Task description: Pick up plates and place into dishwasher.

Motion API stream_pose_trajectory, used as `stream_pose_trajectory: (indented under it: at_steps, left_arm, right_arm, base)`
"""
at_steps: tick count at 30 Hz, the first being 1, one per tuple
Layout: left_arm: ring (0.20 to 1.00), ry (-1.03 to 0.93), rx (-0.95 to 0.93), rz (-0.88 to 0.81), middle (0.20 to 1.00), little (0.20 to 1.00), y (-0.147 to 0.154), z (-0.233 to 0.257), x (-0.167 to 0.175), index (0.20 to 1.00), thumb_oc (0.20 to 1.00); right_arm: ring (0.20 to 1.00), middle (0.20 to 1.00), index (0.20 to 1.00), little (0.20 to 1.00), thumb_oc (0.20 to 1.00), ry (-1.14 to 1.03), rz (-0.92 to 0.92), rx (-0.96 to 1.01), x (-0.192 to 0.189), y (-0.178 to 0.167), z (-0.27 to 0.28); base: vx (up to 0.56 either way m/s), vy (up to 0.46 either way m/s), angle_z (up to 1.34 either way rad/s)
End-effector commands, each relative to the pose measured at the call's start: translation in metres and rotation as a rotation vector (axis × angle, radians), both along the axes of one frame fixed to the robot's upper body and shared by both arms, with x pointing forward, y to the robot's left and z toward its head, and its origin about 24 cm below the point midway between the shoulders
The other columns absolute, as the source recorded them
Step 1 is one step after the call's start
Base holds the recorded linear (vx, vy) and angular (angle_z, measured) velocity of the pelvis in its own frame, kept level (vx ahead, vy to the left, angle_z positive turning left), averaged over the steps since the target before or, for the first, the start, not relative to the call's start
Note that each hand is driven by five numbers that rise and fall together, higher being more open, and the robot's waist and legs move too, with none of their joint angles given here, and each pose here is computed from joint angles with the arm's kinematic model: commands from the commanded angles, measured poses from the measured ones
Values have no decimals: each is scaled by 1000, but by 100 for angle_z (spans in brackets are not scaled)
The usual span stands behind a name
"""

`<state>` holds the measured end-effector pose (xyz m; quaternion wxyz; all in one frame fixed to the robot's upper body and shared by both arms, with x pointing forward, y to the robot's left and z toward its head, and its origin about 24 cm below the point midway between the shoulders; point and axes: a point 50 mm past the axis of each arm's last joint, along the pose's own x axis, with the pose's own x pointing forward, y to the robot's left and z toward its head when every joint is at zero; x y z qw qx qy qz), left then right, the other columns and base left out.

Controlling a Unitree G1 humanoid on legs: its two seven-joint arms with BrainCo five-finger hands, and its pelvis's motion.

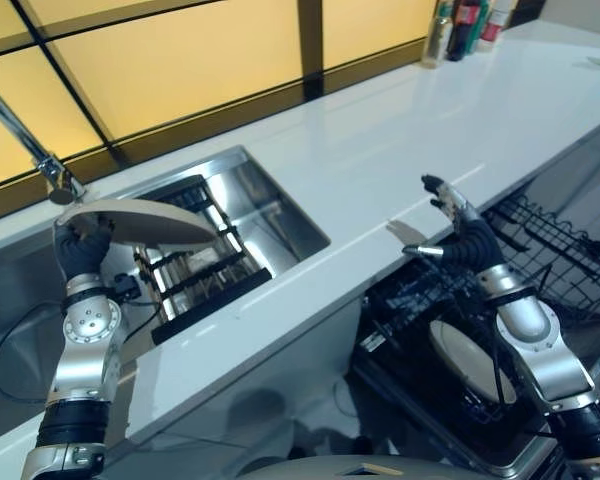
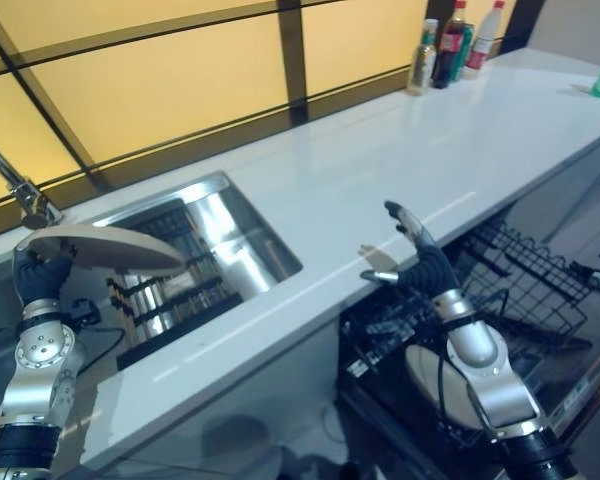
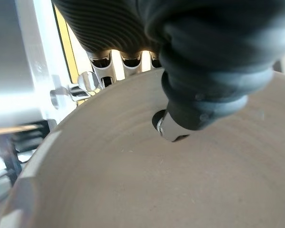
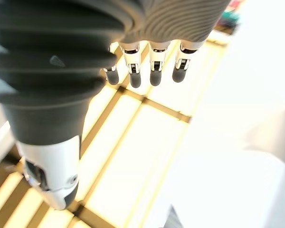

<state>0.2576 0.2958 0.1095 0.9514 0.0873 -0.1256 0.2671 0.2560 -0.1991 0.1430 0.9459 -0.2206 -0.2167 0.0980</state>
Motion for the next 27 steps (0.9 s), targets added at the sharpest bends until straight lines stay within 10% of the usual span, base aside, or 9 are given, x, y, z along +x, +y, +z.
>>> stream_pose_trajectory:
  at_steps: [1,27]
  left_arm:
    - [200,-165,36,-112,200,200,-14,33,5,200,200]
    - [200,-38,-173,-498,200,200,-108,6,20,200,200]
  right_arm:
    - [1000,1000,1000,1000,1000,-207,139,78,-3,28,39]
    - [1000,1000,1000,1000,1000,104,517,-19,10,126,9]
  base:
    - [-61,-64,25]
    - [-34,-45,17]
